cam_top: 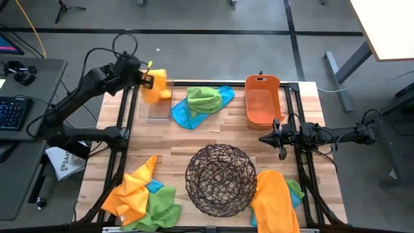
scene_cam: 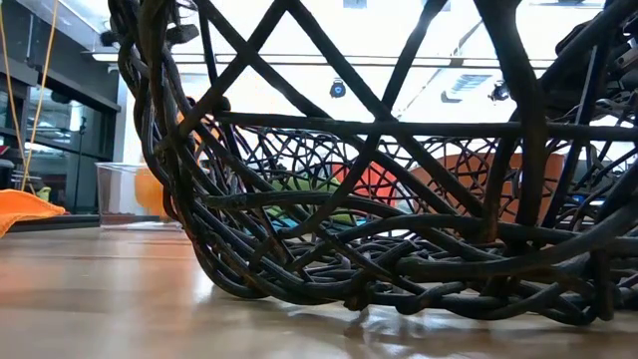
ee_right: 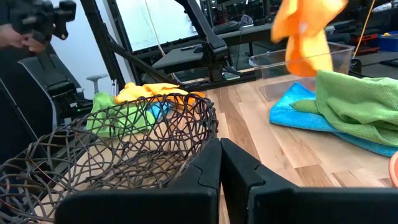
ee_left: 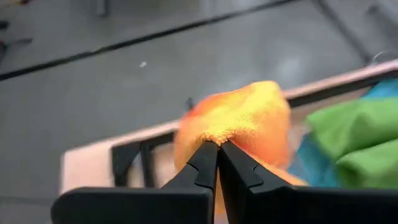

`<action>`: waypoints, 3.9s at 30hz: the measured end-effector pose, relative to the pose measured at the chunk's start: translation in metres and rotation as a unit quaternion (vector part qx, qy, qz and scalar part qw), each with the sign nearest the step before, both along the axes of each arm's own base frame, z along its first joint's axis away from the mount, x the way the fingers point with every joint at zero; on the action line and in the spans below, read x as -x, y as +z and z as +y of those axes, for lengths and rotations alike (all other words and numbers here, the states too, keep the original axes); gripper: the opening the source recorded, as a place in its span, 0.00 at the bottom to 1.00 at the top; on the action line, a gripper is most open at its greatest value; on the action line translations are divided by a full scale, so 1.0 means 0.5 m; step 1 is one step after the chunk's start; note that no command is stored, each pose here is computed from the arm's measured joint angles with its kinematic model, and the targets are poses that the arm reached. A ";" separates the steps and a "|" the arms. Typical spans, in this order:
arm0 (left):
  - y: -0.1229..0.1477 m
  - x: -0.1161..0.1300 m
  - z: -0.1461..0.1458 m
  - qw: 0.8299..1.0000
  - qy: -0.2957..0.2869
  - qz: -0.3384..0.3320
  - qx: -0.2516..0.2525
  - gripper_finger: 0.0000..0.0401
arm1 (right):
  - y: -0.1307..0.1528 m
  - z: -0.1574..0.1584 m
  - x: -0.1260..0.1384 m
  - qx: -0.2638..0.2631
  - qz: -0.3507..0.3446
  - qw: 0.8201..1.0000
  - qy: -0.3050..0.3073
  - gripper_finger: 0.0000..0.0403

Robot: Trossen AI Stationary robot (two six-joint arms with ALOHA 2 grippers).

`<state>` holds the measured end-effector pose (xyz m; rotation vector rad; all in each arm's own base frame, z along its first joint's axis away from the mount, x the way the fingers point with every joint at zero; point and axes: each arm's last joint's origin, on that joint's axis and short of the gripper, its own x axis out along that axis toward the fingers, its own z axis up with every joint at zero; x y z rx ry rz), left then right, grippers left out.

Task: Sort microfiber towel by color & place in baskets
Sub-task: Put the top orange towel into the transparent bin, then put the right orange towel into the transparent bin

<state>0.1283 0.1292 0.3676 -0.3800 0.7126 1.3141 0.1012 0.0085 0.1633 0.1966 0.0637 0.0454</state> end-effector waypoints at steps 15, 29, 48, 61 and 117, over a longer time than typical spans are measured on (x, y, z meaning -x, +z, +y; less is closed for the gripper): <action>-0.175 -0.059 -0.032 0.983 -0.112 -0.089 0.117 0.00 | 0.000 0.000 0.000 0.000 0.000 1.000 0.000 0.00; -0.168 -0.039 -0.041 0.967 -0.213 0.030 0.136 0.06 | 0.000 0.000 0.000 0.000 0.000 1.000 0.000 0.00; -0.015 -0.054 -0.052 0.935 -0.314 -0.140 0.087 0.48 | 0.000 0.000 0.000 0.000 0.000 1.000 0.000 0.00; -0.025 -0.131 -0.144 0.799 -0.382 -0.457 0.087 0.49 | 0.087 -0.004 0.015 -0.095 -0.227 0.969 -0.005 0.00; 0.054 0.172 -0.245 0.706 -0.407 -0.574 -0.078 0.49 | 0.042 0.142 -0.063 -0.445 0.642 0.598 -0.180 0.68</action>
